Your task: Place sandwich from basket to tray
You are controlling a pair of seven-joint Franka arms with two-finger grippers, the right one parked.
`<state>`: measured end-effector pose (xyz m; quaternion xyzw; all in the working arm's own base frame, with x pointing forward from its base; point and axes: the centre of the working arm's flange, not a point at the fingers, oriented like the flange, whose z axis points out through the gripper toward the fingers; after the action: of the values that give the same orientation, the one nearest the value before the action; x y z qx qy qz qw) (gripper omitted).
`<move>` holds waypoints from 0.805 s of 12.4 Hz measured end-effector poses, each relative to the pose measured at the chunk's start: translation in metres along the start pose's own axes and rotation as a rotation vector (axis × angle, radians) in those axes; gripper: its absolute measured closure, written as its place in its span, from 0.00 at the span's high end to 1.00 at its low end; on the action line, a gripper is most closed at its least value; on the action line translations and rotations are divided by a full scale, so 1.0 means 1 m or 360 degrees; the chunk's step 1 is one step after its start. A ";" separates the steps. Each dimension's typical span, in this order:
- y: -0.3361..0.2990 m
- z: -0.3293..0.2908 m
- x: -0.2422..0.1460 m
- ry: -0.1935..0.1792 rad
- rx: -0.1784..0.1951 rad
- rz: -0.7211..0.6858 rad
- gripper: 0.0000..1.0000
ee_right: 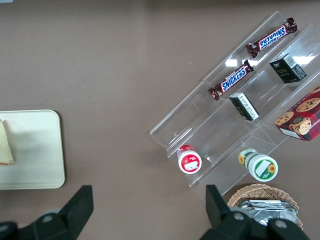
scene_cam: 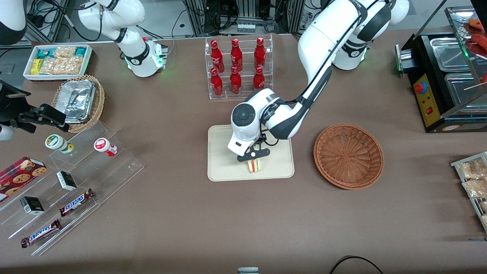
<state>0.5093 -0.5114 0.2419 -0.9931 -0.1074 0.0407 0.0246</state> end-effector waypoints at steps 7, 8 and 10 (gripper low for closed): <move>-0.009 -0.090 0.009 0.0107 -0.0067 0.0007 1.00; -0.020 -0.105 0.014 0.0104 -0.0029 0.0052 1.00; -0.052 -0.129 0.036 0.0085 0.0035 0.0040 1.00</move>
<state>0.5448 -0.4583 0.3703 -0.9947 -0.0938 0.0158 0.0380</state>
